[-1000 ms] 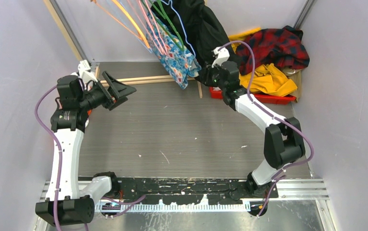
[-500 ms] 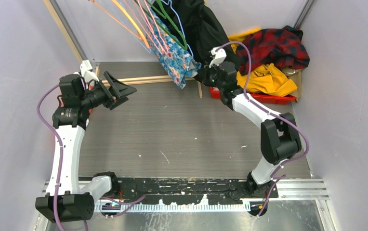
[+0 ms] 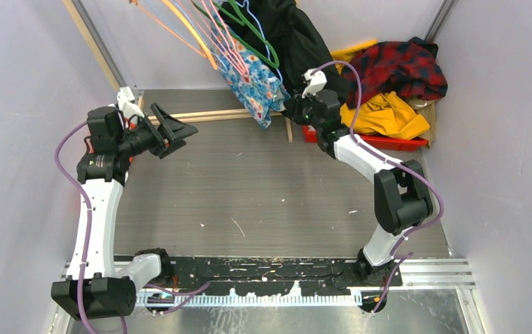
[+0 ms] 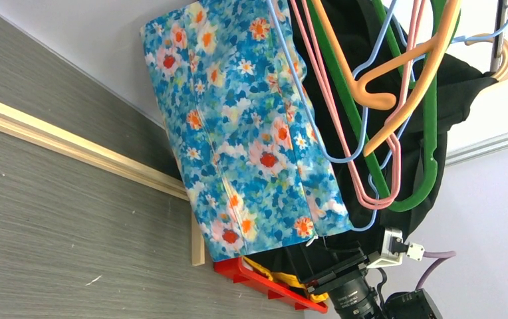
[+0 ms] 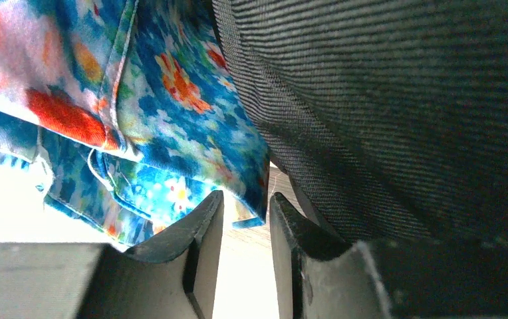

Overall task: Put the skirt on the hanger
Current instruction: Place the hanger at the clothesline.

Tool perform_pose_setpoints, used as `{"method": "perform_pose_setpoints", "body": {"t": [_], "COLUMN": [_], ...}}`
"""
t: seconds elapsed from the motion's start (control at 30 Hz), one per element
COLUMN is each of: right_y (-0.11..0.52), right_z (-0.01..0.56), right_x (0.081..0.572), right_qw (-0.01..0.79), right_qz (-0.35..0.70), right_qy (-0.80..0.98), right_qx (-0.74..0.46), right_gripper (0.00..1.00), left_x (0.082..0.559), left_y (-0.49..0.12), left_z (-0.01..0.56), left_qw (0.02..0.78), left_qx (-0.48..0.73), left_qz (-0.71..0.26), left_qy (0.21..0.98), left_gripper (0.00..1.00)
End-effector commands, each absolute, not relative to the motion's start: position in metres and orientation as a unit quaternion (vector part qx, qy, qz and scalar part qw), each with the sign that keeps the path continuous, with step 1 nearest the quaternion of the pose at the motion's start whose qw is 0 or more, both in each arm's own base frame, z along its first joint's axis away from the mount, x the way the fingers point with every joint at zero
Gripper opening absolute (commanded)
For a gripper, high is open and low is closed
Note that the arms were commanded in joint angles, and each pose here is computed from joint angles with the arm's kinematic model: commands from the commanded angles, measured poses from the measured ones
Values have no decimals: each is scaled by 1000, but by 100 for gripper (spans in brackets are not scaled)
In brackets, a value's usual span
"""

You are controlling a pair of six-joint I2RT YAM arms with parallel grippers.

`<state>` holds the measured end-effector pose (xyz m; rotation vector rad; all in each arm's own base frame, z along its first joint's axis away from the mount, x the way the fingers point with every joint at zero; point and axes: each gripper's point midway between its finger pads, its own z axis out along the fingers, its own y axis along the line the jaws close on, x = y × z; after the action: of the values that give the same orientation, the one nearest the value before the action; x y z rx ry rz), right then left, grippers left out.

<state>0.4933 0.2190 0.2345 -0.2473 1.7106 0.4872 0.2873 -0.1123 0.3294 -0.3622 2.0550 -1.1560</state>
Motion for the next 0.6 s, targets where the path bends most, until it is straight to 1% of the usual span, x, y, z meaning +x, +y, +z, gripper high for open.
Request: {"method": "perform_pose_setpoints", "body": {"t": [0.0,0.33,0.43,0.47,0.5,0.57], "right_y": [218,223,228,231,233,237], "right_z": [281,288,288,288,288,285], "right_x": [504,512,514,513,513,511], "right_qw": [673,684,683,681,679,674], "right_qz": [210,208,215,219,225,235], "right_qy": [703,690,687,686,686,686], "right_qx": [-99,-112,-125,-130,-135,-138], "right_gripper": [38,39,31,22,17,10], "left_x": [292,295,297,297,297,298], "left_y": [-111,-110,-110,-110,-110,-110], "left_z": [340,343,344,344,344,344], "left_qw": [395,396,396,396,397,397], "left_qx": [-121,-120,-120,-120,-119,-120], "left_qz": [-451,-451,-452,-452,-452,-451], "left_qy": [791,791,790,790,790,790], "left_gripper": [79,78,77,77,77,77]}}
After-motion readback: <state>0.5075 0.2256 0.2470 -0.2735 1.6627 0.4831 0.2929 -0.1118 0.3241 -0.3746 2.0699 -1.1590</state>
